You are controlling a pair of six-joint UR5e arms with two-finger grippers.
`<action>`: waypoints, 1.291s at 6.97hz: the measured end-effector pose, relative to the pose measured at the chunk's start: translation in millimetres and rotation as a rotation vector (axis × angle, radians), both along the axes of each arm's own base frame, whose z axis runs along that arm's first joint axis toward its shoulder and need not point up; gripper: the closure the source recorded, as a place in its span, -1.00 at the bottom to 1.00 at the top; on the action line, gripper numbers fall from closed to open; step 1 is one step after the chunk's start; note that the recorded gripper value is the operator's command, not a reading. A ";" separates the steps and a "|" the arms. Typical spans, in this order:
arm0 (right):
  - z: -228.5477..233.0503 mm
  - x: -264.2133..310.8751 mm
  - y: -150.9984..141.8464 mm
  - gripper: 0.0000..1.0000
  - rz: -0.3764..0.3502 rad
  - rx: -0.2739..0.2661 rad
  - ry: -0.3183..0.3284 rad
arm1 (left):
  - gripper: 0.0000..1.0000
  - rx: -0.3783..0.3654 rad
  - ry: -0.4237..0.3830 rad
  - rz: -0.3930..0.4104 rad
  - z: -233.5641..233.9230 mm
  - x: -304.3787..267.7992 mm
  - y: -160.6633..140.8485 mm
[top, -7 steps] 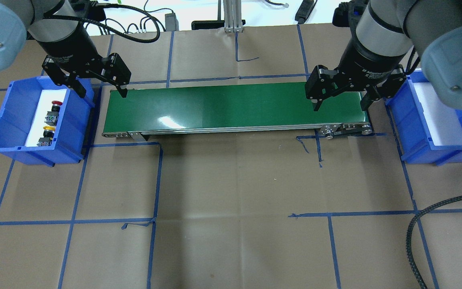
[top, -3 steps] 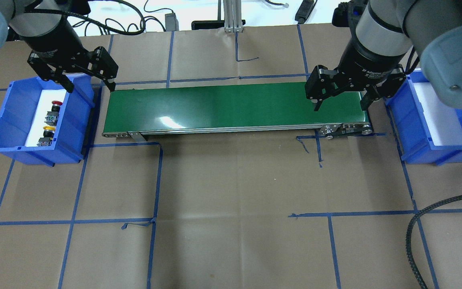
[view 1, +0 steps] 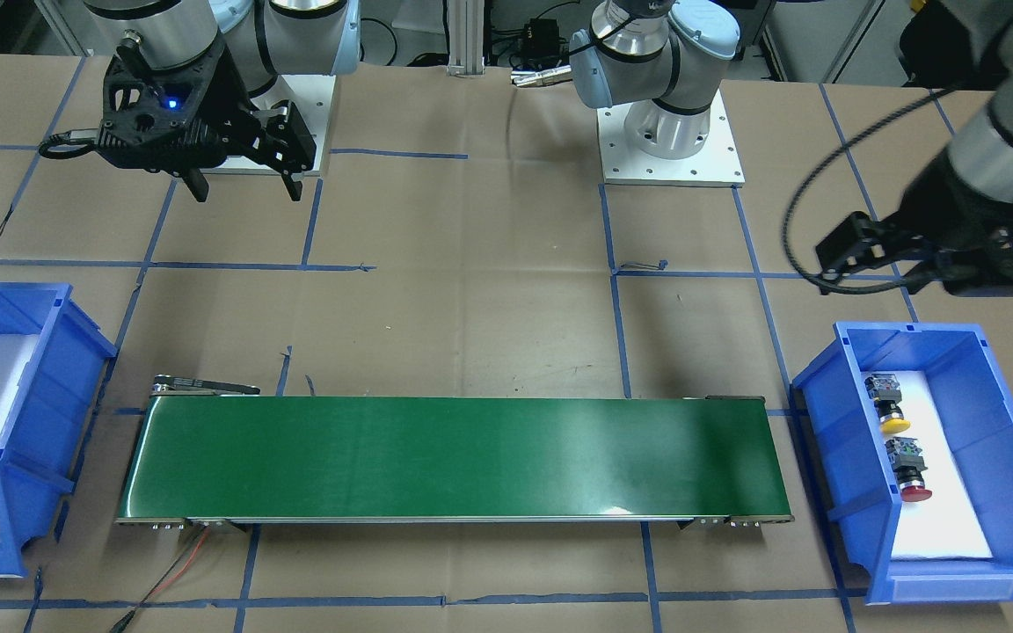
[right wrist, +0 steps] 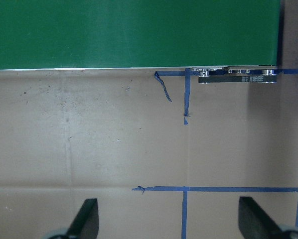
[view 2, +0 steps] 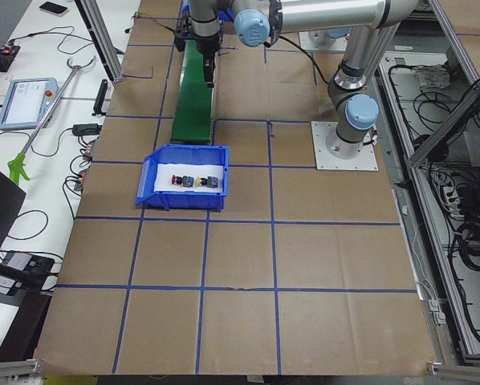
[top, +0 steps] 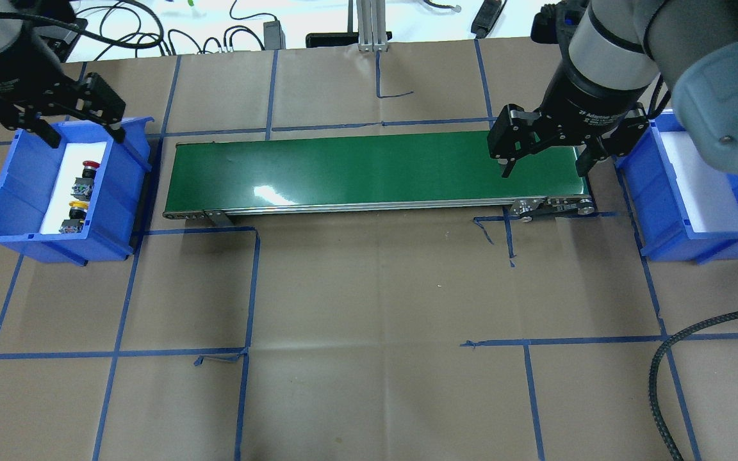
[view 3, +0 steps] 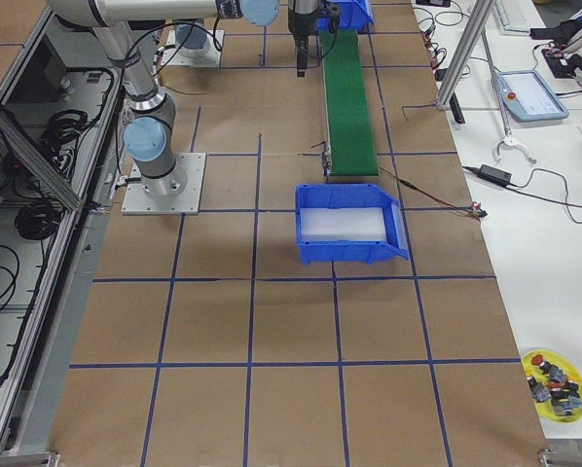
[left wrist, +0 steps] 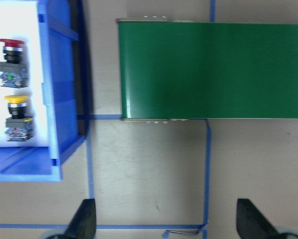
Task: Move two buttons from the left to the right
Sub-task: 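Lower the left gripper into the bin and grasp the yellow-capped button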
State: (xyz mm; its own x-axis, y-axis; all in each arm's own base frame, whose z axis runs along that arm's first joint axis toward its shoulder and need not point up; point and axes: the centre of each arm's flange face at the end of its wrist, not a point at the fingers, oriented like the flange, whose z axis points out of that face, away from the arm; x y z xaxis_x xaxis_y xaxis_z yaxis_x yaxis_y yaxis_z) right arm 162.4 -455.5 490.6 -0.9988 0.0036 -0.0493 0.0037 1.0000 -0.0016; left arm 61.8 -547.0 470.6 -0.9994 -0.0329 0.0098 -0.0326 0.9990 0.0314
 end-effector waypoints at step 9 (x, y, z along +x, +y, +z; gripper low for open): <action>-1.1 0.5 -0.5 -1.00 -0.004 0.003 -0.001 | -0.99 -0.010 0.004 -0.046 -126.2 158.9 -29.2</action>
State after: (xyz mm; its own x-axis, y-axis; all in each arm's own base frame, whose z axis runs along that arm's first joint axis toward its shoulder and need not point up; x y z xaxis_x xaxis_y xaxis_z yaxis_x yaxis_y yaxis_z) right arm 163.0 -456.0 489.5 -0.9987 0.0073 -0.0506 0.0073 1.0000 0.0011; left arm 220.7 -576.2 344.4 -0.9998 0.0135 0.0139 0.0138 0.9997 0.0217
